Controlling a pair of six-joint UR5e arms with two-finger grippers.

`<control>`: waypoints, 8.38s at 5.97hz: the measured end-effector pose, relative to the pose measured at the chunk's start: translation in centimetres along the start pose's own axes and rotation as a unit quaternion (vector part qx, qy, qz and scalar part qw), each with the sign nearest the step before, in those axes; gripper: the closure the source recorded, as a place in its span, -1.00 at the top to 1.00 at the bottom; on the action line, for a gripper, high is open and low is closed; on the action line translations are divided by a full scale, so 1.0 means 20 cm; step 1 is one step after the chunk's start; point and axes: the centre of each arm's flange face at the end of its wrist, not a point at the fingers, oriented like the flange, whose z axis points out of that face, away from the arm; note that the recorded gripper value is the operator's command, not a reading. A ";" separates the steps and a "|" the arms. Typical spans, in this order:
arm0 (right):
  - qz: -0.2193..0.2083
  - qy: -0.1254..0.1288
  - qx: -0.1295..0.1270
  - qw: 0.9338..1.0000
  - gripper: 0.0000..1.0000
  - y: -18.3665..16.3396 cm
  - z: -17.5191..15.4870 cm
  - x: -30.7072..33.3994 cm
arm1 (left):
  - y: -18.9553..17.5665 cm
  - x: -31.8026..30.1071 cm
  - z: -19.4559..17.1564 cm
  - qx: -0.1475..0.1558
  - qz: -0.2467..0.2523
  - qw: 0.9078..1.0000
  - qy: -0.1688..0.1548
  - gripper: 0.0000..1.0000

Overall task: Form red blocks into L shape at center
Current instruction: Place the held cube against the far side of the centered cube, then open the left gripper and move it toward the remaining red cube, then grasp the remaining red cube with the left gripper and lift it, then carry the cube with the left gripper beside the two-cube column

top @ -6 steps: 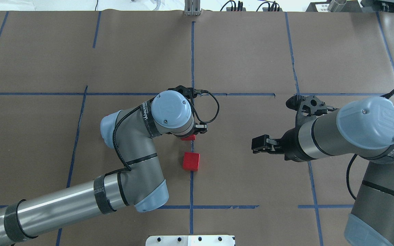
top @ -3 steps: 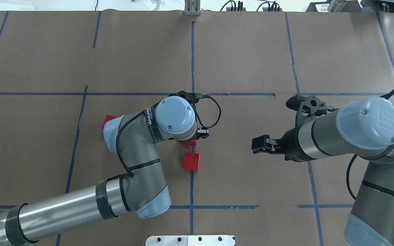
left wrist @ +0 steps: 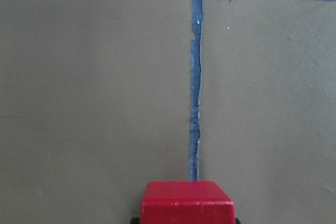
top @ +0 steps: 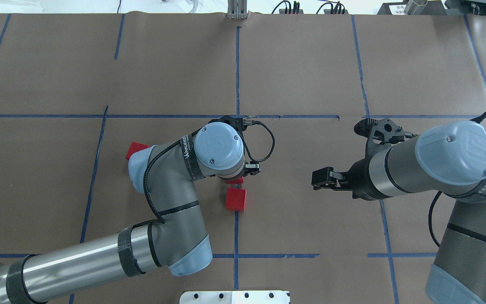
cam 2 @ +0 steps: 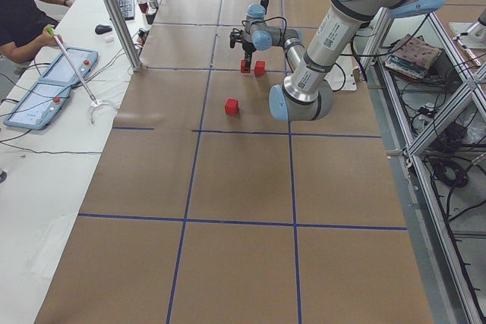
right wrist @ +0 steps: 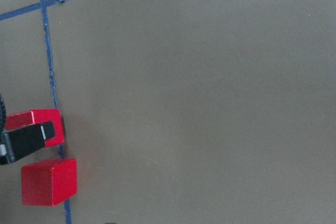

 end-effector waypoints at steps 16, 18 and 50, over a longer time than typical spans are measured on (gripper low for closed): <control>0.001 -0.002 -0.003 1.000 1.00 0.01 -0.05 0.04 | -0.01 -0.24 -0.27 0.035 0.030 0.998 0.037 1.00; 0.001 0.000 -0.004 1.000 1.00 0.02 -0.05 0.05 | -0.22 -0.67 -0.28 0.066 0.093 0.993 0.007 1.00; 0.003 0.002 -0.004 1.000 1.00 0.04 -0.03 0.05 | 0.08 -0.14 -0.10 0.071 -0.650 0.746 -0.122 -0.97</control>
